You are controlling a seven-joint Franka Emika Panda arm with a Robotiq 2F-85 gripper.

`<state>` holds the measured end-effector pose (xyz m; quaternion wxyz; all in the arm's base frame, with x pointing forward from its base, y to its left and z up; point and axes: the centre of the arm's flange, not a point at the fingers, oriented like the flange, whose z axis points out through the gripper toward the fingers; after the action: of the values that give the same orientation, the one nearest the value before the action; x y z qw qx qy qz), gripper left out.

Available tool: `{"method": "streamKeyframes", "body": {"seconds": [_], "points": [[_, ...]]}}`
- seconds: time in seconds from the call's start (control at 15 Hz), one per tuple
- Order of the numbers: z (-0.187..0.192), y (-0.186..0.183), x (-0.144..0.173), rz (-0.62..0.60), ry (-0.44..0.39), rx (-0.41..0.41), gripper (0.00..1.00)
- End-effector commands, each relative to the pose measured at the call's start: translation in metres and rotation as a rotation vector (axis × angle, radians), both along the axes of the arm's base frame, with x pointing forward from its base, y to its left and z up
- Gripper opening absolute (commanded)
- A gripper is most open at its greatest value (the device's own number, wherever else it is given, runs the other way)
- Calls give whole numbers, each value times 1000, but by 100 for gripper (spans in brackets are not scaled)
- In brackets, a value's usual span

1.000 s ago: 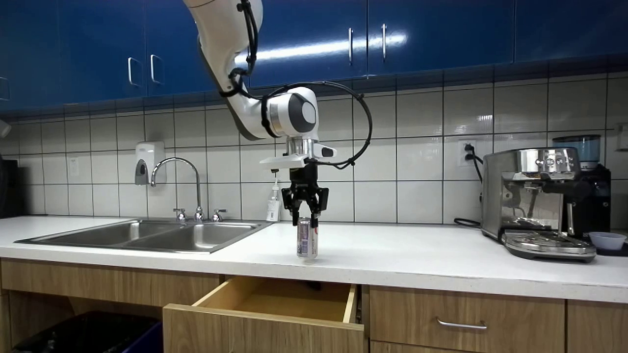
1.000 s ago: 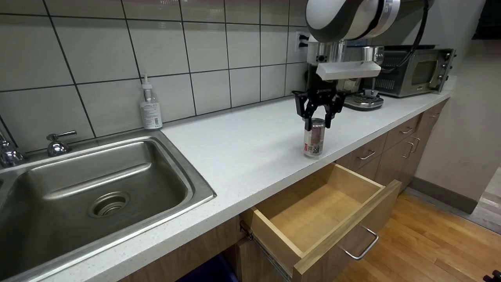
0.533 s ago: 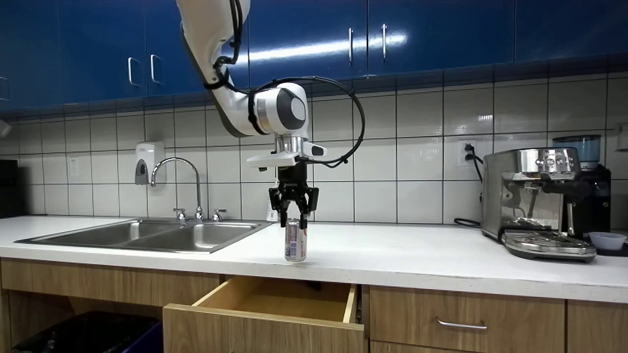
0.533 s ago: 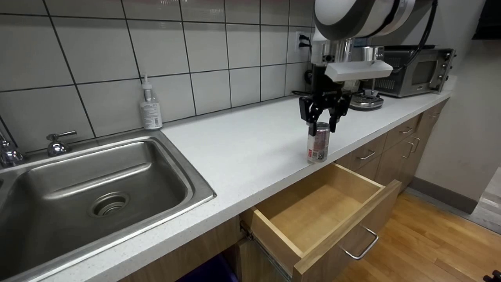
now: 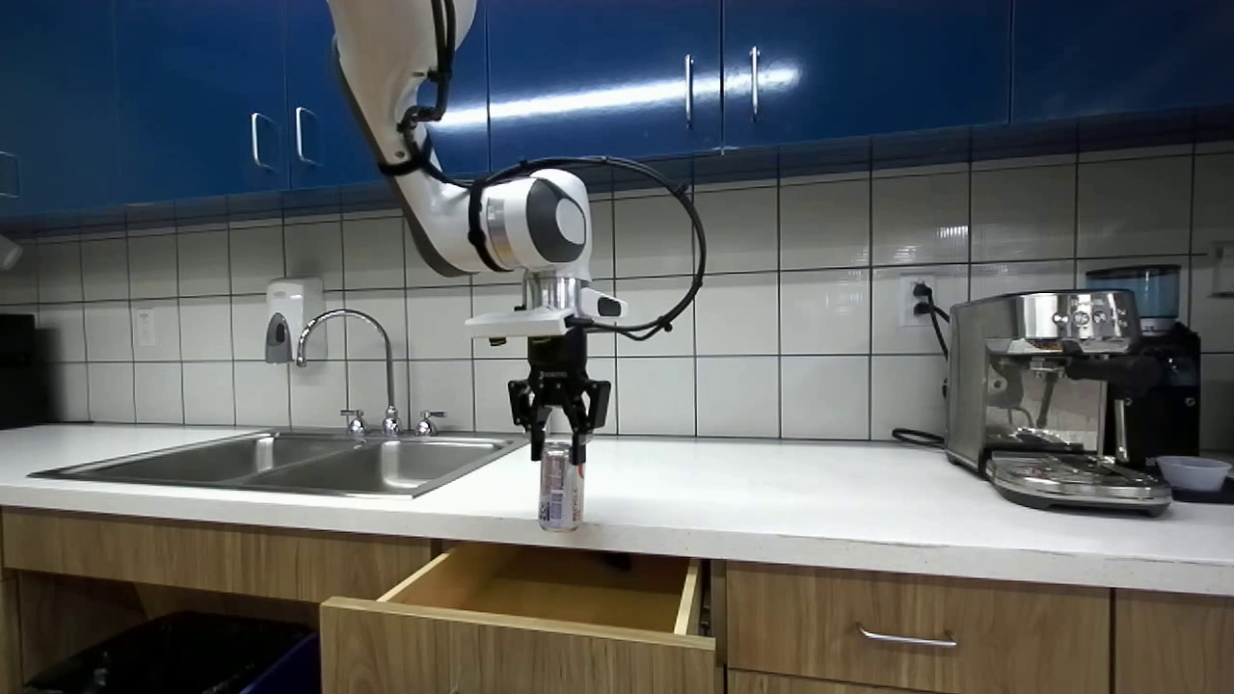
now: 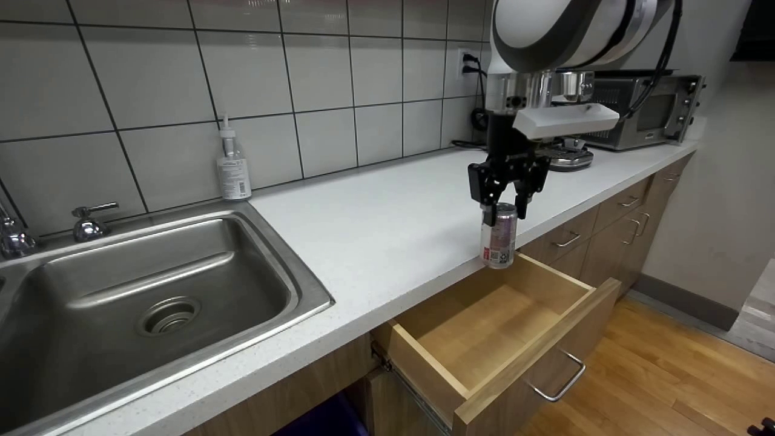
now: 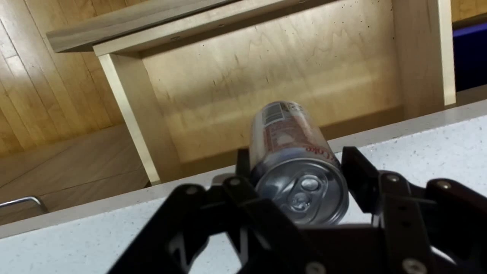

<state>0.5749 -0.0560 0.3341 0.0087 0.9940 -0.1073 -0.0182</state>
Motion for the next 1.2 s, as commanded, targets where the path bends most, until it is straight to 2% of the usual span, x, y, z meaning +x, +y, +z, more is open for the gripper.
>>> {"method": "streamKeyframes", "body": {"seconds": [0.0, 1.13], "points": [[6, 7, -17, 49, -13, -11, 37], [-48, 15, -27, 103, -12, -54, 37]]}}
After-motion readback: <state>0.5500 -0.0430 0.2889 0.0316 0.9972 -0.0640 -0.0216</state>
